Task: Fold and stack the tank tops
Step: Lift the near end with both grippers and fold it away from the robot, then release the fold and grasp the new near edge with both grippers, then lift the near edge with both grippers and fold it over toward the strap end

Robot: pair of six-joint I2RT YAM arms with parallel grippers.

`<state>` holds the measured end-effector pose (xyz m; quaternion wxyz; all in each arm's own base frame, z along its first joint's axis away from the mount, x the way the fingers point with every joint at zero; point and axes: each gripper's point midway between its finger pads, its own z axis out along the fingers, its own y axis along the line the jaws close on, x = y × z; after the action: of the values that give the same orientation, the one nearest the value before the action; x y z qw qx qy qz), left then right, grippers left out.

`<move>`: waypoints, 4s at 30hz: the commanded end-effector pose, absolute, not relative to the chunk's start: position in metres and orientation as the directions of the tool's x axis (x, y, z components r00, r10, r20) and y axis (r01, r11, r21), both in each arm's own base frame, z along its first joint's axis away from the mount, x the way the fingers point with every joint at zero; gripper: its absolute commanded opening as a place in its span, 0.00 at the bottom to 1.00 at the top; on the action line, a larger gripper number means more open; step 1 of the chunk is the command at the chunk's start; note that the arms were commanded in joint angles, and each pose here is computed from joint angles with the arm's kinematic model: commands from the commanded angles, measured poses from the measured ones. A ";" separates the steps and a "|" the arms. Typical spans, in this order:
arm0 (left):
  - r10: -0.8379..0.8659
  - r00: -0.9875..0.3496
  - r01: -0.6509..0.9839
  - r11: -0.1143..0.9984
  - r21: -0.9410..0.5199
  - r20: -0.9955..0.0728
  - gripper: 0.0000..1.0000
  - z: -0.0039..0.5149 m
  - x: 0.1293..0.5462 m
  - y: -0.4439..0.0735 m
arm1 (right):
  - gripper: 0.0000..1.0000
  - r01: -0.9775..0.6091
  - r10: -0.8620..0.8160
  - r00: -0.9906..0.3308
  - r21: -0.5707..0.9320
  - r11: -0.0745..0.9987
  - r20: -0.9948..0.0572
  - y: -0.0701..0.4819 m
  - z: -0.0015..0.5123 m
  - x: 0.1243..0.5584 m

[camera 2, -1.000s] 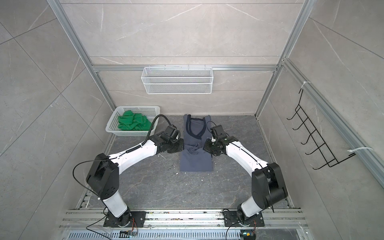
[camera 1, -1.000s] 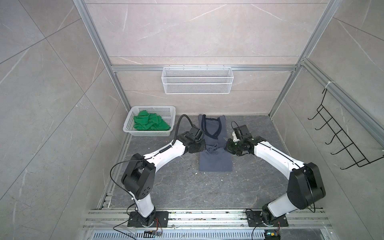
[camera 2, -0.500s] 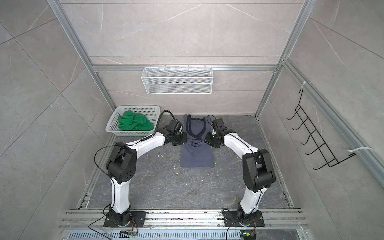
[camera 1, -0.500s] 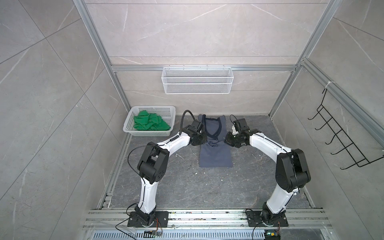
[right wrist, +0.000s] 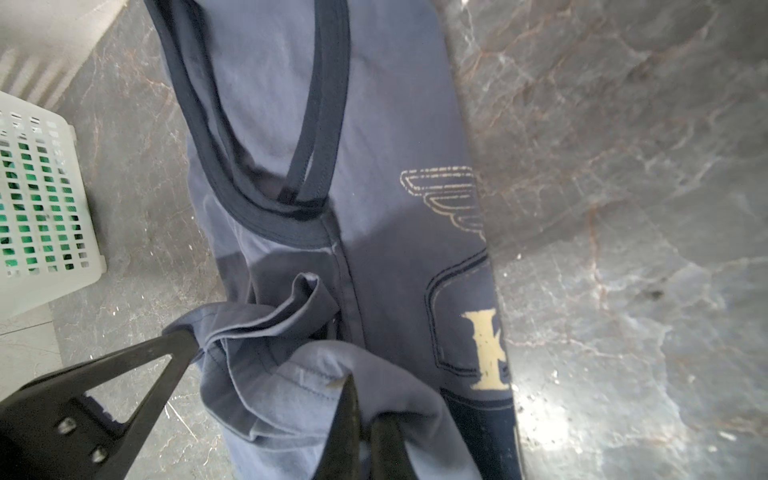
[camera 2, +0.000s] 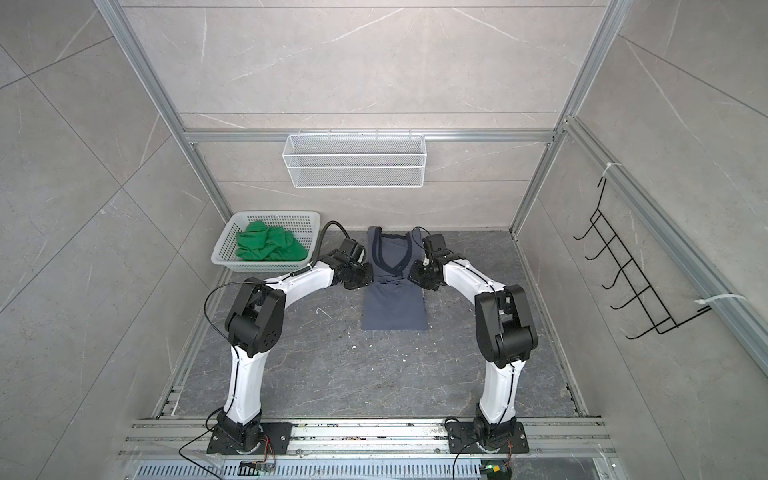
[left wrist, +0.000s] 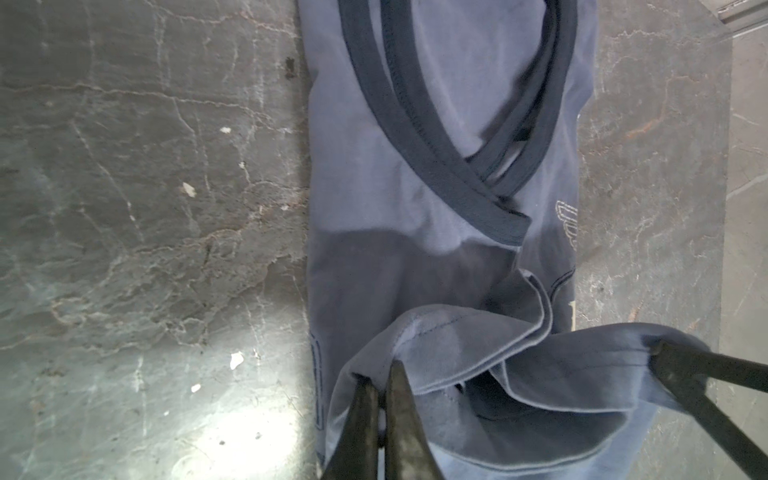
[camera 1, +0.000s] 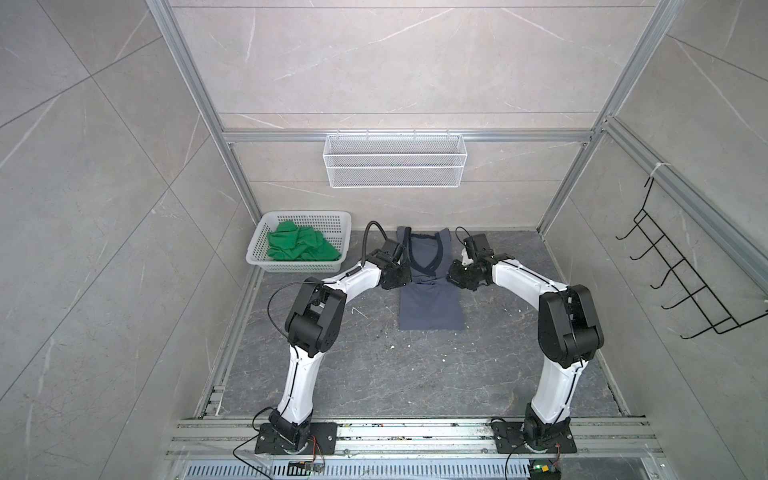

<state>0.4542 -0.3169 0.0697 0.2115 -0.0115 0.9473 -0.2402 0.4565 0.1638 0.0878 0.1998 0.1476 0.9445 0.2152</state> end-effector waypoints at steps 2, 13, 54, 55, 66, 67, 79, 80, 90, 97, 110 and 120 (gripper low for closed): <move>-0.135 -0.877 0.130 0.857 -0.499 -0.460 0.02 0.095 0.476 -0.326 | 0.04 0.172 0.359 -0.860 0.456 0.873 -0.363 0.159 0.098 0.471; -0.132 -0.859 0.167 0.842 -0.514 -0.494 0.03 0.109 0.495 -0.334 | 0.05 0.169 0.370 -0.842 0.459 0.872 -0.393 0.158 0.109 0.492; -0.121 -0.961 0.048 0.813 -0.580 -0.249 0.76 0.054 0.353 -0.314 | 0.67 0.187 0.376 -0.901 0.587 0.787 -0.218 0.139 0.055 0.363; -0.122 -0.962 0.046 0.808 -0.588 -0.244 0.76 0.051 0.352 -0.315 | 0.66 0.193 0.378 -0.902 0.589 0.785 -0.208 0.138 0.051 0.362; -0.114 -0.975 0.025 0.800 -0.599 -0.193 0.64 0.029 0.344 -0.321 | 0.51 0.243 0.403 -0.903 0.594 0.767 -0.151 0.136 0.019 0.358; -0.114 -0.975 0.026 0.797 -0.604 -0.192 0.62 0.030 0.344 -0.322 | 0.49 0.245 0.404 -0.903 0.593 0.767 -0.148 0.137 0.017 0.357; -0.113 -0.976 0.029 0.776 -0.630 -0.185 0.32 0.032 0.336 -0.330 | 0.17 0.260 0.413 -0.902 0.602 0.755 -0.129 0.137 0.010 0.343; -0.114 -0.976 0.031 0.773 -0.633 -0.187 0.29 0.033 0.336 -0.330 | 0.16 0.260 0.414 -0.901 0.602 0.755 -0.130 0.137 0.011 0.341; -0.117 -0.961 0.052 0.810 -0.584 -0.249 0.06 0.050 0.309 -0.305 | 0.05 0.267 0.433 -0.886 0.579 0.771 -0.167 0.125 0.034 0.313; -0.112 -0.957 0.055 0.836 -0.546 -0.269 0.04 0.077 0.258 -0.288 | 0.02 0.254 0.427 -0.883 0.565 0.785 -0.196 0.121 0.058 0.272; -0.172 -0.899 0.123 0.782 -0.611 -0.402 0.08 0.185 0.230 -0.286 | 0.03 0.072 0.397 -0.828 0.628 0.775 -0.396 0.141 0.188 0.252; -0.209 -0.836 0.160 0.792 -0.589 -0.508 0.12 0.228 0.287 -0.292 | 0.01 0.026 0.396 -0.778 0.605 0.796 -0.487 0.153 0.230 0.309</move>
<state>0.2658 -0.2963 0.2223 0.2609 -0.0169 0.9021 -0.3434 0.2921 0.1543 0.2244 0.2939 0.1174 0.8949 0.3147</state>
